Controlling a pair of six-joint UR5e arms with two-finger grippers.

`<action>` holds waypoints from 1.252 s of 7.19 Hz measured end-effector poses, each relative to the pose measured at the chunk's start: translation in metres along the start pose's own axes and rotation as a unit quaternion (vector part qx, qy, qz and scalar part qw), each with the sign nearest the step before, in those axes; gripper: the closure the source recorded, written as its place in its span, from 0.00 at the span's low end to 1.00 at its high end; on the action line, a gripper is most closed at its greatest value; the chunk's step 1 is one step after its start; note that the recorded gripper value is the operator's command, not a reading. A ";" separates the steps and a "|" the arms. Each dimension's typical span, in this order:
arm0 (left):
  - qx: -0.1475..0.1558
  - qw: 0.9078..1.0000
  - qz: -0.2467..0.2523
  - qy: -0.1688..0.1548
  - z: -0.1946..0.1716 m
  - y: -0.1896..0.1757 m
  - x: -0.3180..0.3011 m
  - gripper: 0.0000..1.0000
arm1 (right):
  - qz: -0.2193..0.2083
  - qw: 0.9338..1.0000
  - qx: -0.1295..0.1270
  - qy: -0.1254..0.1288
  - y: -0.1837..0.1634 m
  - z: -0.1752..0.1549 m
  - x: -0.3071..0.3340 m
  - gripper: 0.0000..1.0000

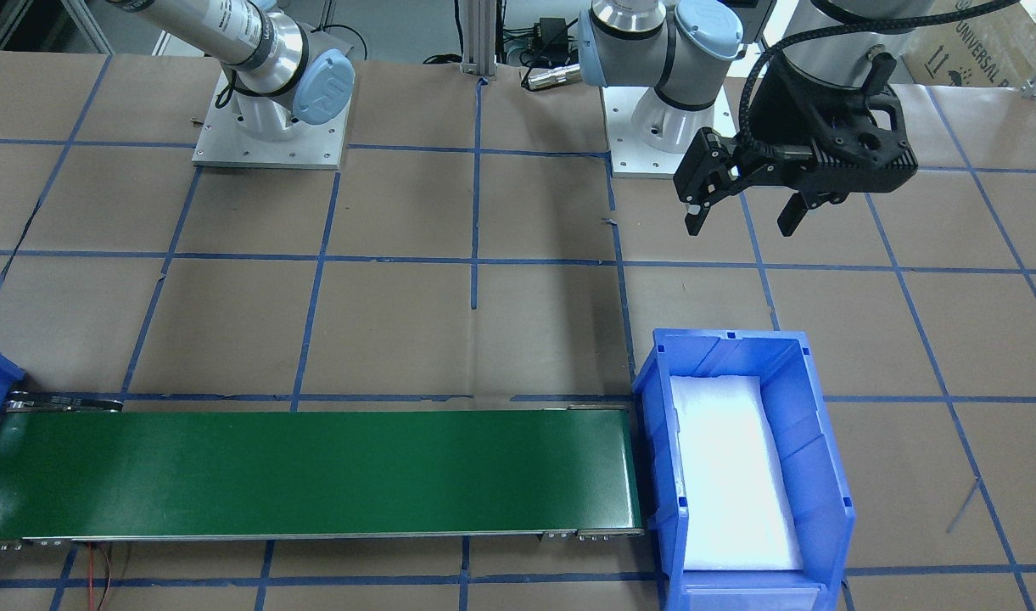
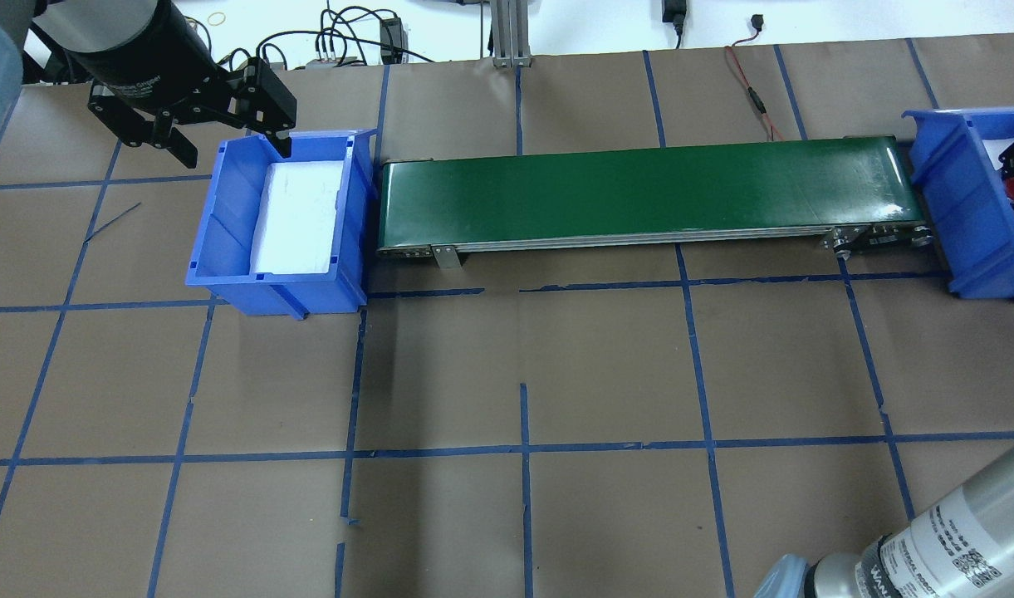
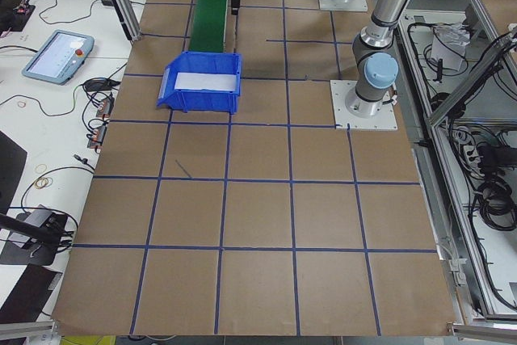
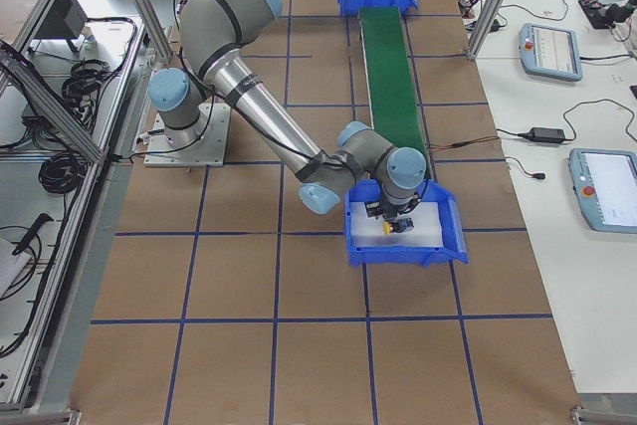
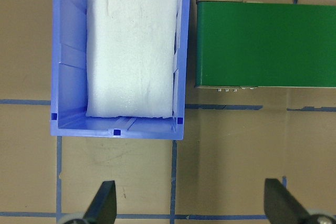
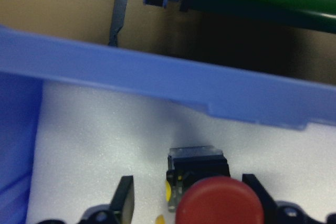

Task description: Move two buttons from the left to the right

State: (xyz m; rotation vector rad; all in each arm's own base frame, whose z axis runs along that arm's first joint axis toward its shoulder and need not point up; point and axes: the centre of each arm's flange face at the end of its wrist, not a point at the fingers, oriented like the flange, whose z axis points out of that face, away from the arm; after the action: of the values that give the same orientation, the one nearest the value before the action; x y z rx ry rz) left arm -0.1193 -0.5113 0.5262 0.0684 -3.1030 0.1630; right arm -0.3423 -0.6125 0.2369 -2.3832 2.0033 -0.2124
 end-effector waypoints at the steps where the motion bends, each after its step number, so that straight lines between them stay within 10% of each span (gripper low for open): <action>1: 0.000 1.000 0.000 0.000 0.000 0.000 0.000 0.00 | 0.001 1.000 -0.006 0.003 -0.004 -0.017 0.000 0.00; 6: 0.001 1.000 0.000 0.000 -0.001 0.000 0.000 0.00 | 0.103 0.994 -0.043 -0.014 -0.106 -0.226 -0.049 0.00; 9: 0.001 1.000 0.001 0.000 -0.001 0.000 0.001 0.00 | 0.241 0.967 -0.076 -0.032 -0.189 -0.280 -0.064 0.00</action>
State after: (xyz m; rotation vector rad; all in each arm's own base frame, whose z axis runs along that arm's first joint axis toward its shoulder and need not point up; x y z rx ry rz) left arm -0.1199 -0.5112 0.5271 0.0667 -3.1029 0.1658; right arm -0.2010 -0.4966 0.5282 -1.8581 2.5614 0.0318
